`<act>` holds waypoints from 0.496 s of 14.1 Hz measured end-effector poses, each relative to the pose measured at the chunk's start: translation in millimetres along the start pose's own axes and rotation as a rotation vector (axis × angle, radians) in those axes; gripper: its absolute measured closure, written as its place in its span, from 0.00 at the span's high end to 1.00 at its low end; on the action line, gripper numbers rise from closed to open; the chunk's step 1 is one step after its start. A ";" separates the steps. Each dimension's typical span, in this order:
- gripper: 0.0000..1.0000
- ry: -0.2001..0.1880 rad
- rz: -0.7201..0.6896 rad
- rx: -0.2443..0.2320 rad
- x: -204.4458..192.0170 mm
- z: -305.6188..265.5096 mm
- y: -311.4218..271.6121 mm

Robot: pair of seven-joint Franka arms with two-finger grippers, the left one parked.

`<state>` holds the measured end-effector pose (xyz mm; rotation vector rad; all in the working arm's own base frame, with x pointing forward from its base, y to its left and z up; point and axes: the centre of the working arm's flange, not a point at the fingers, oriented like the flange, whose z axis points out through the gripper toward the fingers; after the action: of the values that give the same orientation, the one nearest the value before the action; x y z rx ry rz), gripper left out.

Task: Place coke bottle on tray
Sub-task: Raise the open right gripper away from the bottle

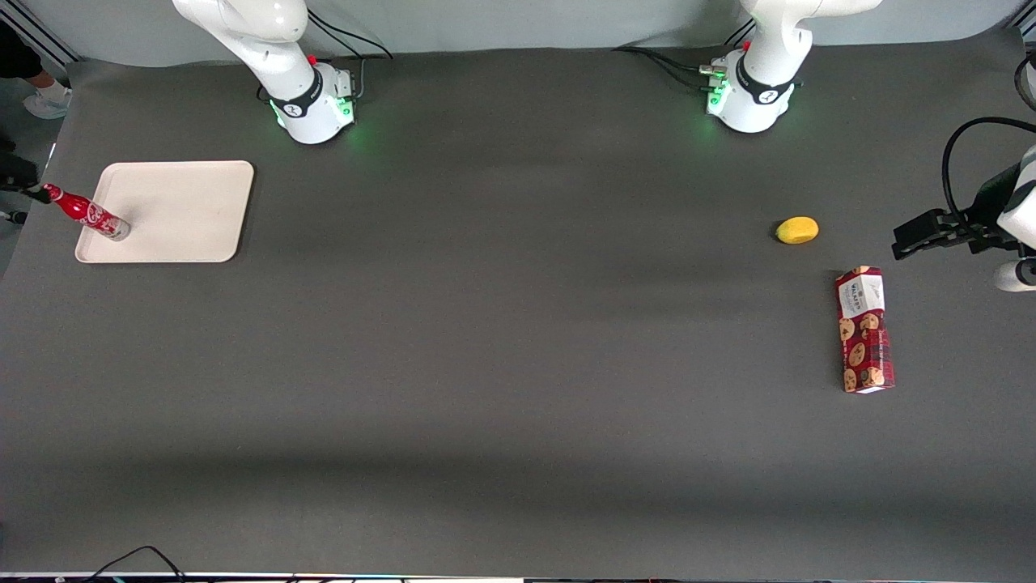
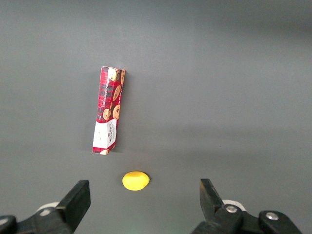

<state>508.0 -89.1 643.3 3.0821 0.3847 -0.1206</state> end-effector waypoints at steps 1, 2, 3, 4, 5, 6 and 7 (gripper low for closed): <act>1.00 0.014 0.030 0.005 2.8 -10.3 -28.7; 1.00 0.027 0.051 0.007 4.7 -18.4 -51.9; 1.00 0.037 0.066 0.008 6.4 -24.2 -71.8; 1.00 0.043 0.079 0.005 8.5 -28.1 -89.3; 1.00 0.046 0.091 0.002 10.9 -29.7 -103.2; 1.00 0.047 0.101 -0.001 13.6 -30.1 -114.9; 1.00 0.047 0.108 -0.003 15.5 -30.1 -122.8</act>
<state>494.9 35.0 669.2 3.0992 0.2190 -0.0442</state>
